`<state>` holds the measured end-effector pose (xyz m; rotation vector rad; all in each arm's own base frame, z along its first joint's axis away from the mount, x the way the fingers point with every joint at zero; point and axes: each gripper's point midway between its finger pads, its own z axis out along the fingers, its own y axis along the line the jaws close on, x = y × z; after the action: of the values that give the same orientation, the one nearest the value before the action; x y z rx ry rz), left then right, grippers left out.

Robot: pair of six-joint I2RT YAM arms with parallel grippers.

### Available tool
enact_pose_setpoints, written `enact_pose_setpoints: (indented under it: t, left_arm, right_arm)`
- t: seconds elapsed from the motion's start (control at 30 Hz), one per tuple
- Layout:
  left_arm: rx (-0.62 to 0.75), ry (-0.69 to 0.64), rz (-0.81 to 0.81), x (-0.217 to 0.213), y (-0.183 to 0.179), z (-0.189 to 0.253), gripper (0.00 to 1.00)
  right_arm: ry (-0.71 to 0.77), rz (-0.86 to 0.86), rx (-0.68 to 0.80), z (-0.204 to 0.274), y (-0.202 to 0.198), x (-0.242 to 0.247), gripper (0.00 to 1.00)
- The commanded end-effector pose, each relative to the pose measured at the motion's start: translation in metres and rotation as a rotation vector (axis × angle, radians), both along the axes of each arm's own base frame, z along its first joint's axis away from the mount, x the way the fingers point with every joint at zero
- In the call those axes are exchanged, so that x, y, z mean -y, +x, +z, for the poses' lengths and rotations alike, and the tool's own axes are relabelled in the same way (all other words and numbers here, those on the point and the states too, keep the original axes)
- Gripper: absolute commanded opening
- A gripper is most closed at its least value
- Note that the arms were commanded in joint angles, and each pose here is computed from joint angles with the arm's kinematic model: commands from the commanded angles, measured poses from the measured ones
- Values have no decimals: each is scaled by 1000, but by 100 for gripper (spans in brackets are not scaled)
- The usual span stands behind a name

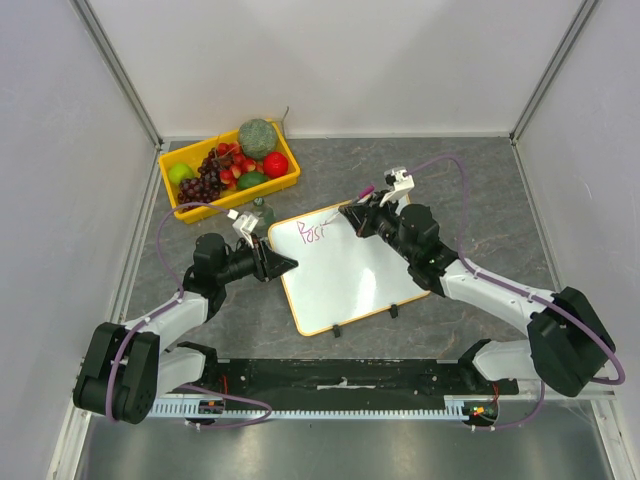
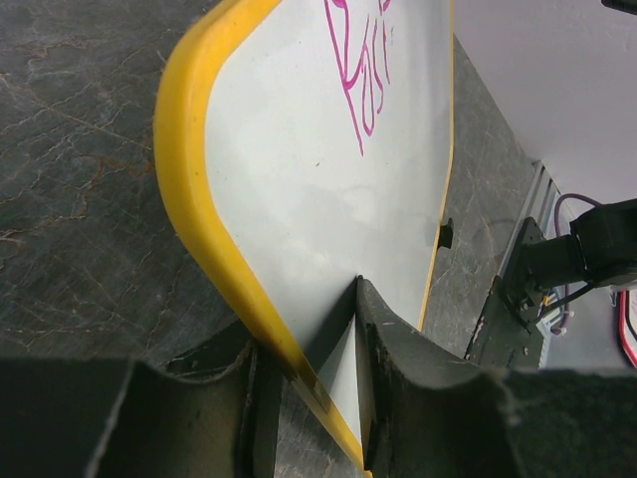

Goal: Write a sentence on the whiteboard

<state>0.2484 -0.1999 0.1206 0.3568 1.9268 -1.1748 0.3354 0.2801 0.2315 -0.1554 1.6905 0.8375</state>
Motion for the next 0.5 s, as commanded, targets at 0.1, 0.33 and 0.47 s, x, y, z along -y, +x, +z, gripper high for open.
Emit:
enact_pose_setpoints:
  t: [0.1, 0.33, 0.47]
  left_arm:
    - [29, 52, -15, -1, 0, -10, 2]
    - [28, 51, -17, 0, 0, -9, 2]
    - [26, 51, -19, 0, -1, -10, 2]
  right_arm:
    - [-29, 14, -18, -16, -8, 5, 0]
    - [-44, 14, -33, -25, -15, 10, 0]
    - [-50, 45, -40, -29, -21, 9, 0]
